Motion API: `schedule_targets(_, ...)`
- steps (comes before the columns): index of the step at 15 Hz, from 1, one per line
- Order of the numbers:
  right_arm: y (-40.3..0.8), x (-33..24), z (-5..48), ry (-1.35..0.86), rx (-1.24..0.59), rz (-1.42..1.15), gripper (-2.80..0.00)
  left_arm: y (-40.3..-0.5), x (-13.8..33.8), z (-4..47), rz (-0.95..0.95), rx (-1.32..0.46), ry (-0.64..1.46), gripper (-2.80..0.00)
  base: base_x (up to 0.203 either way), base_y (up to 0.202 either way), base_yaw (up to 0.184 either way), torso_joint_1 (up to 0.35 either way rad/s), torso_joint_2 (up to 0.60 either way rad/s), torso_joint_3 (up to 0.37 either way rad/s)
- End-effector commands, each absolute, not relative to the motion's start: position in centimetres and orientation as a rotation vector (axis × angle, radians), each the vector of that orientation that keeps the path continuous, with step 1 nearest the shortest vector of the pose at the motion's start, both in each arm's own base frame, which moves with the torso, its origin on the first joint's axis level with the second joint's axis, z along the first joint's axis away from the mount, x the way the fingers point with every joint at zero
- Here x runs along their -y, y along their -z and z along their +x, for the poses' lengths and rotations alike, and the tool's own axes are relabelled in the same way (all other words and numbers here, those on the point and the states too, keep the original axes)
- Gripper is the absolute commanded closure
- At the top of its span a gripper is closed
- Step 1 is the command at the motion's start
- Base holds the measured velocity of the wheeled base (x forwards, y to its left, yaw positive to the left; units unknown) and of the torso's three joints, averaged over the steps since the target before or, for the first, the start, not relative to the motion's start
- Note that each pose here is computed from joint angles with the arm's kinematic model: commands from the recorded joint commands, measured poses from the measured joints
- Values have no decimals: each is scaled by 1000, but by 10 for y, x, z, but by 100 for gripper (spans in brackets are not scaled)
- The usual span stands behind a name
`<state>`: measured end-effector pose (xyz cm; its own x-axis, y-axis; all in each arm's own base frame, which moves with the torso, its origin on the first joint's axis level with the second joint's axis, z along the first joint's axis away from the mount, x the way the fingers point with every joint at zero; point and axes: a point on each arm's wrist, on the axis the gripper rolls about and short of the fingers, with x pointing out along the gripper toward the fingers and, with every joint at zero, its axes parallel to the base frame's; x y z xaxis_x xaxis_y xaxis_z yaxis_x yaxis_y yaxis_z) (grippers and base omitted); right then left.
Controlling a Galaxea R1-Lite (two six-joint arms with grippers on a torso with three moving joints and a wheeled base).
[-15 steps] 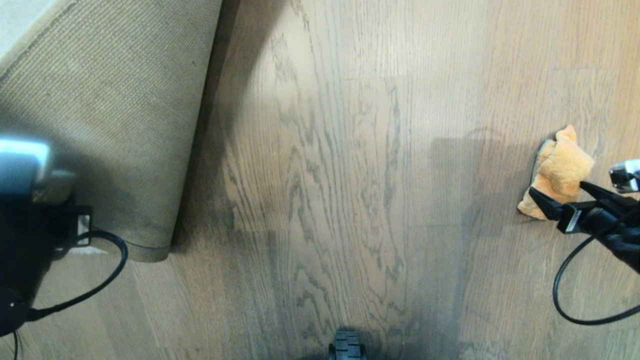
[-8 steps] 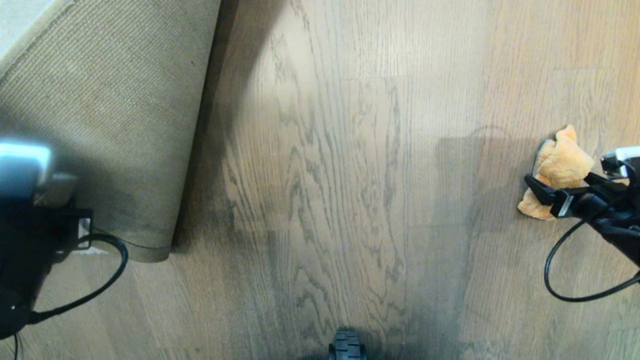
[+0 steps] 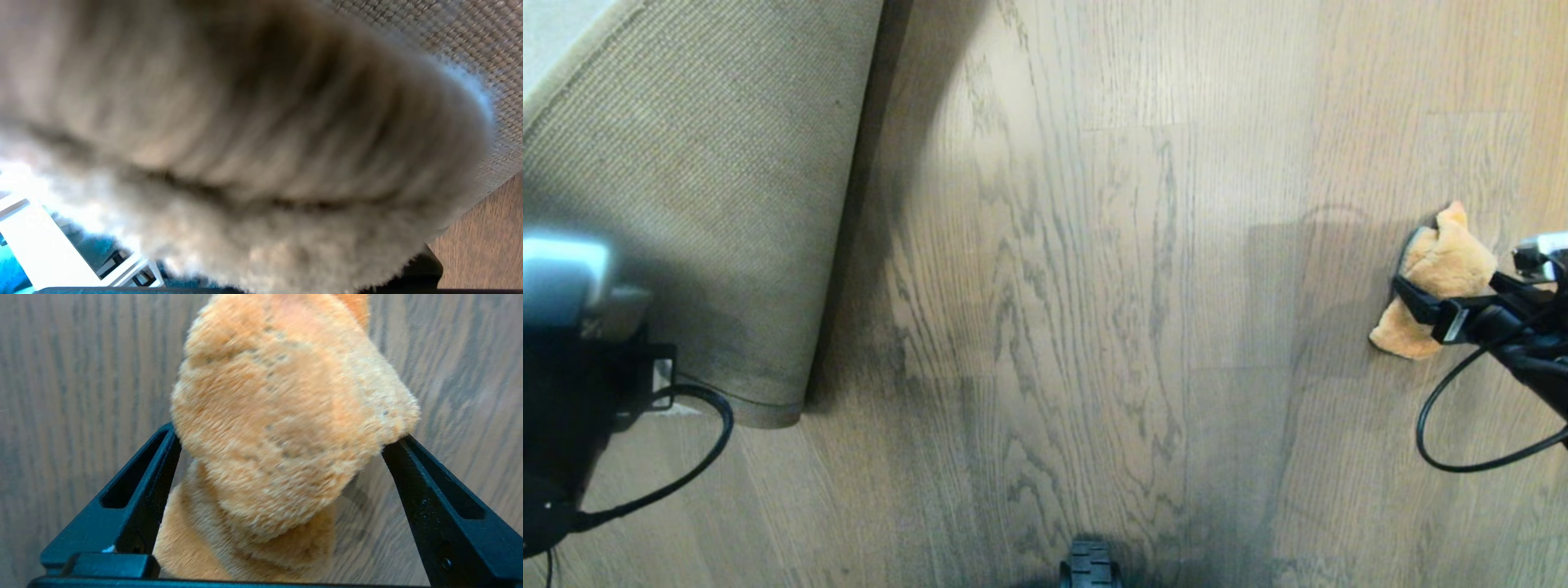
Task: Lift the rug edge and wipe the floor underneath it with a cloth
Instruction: Pick up the rag
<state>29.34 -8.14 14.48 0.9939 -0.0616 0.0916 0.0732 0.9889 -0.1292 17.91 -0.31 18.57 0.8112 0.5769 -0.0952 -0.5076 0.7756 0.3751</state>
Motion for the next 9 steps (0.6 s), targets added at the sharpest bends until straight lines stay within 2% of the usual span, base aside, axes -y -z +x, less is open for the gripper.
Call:
schedule_targets(1, -150, 88, 296, 86, 112, -143, -280, -185, 3, 180, 345, -209, -594, 0, 0, 0, 0, 0, 0, 0)
schedule_targets(9, -154, 104, 263, 176, 84, -178, -280, -184, 3, 180, 348, -215, -593, 0, 0, 0, 0, 0, 0, 0)
